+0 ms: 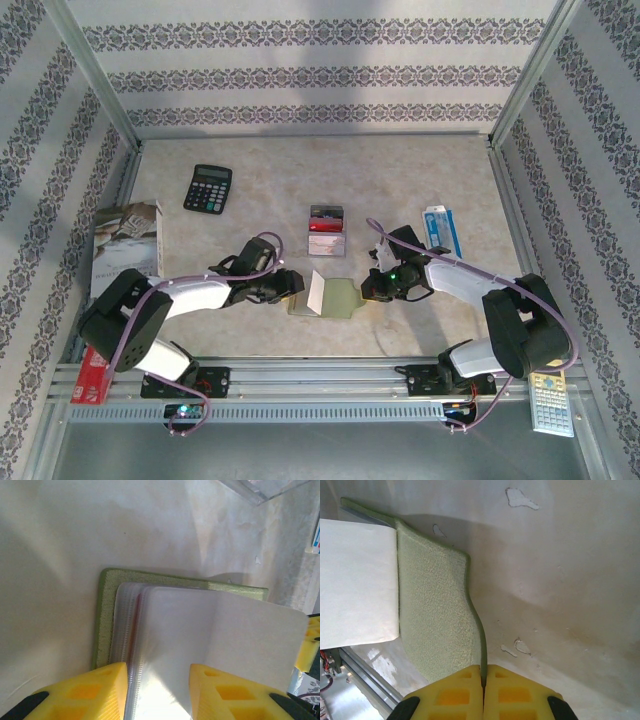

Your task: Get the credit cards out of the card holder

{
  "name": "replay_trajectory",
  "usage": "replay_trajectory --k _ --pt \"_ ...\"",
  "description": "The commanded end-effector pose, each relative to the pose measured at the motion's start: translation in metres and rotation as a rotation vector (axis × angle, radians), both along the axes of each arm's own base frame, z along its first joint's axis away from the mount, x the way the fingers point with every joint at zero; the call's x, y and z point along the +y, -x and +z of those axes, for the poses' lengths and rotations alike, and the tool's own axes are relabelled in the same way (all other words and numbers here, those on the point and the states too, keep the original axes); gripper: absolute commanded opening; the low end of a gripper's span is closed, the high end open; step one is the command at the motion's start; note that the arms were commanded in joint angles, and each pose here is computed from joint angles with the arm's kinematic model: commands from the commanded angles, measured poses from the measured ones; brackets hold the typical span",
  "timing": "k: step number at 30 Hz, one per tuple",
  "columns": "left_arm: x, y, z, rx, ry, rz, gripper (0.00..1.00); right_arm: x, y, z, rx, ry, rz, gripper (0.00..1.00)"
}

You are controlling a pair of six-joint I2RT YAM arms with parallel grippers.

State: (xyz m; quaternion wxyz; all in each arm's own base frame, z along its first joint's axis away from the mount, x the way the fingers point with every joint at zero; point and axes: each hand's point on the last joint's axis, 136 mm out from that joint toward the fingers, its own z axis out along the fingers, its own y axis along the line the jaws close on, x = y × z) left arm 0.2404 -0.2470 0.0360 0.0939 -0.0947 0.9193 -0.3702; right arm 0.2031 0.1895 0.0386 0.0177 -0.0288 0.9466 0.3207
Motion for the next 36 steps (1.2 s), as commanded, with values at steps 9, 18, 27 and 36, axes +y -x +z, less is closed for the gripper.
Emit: replay_trajectory --k 9,18,27,36 --pt "-0.035 -0.009 0.023 -0.051 0.149 -0.053 0.36 -0.002 -0.005 0.0 -0.007 0.008 0.004 0.0" --pt "-0.058 -0.011 0.043 -0.073 0.227 -0.091 0.35 -0.001 -0.007 -0.004 -0.004 0.011 0.001 0.02" --pt "-0.085 -0.006 0.063 -0.104 0.241 -0.154 0.39 0.0 -0.012 0.0 -0.025 0.01 -0.007 0.24" --pt "-0.104 -0.003 0.047 -0.072 0.25 -0.182 0.39 -0.014 -0.019 0.012 -0.076 0.018 -0.068 0.47"
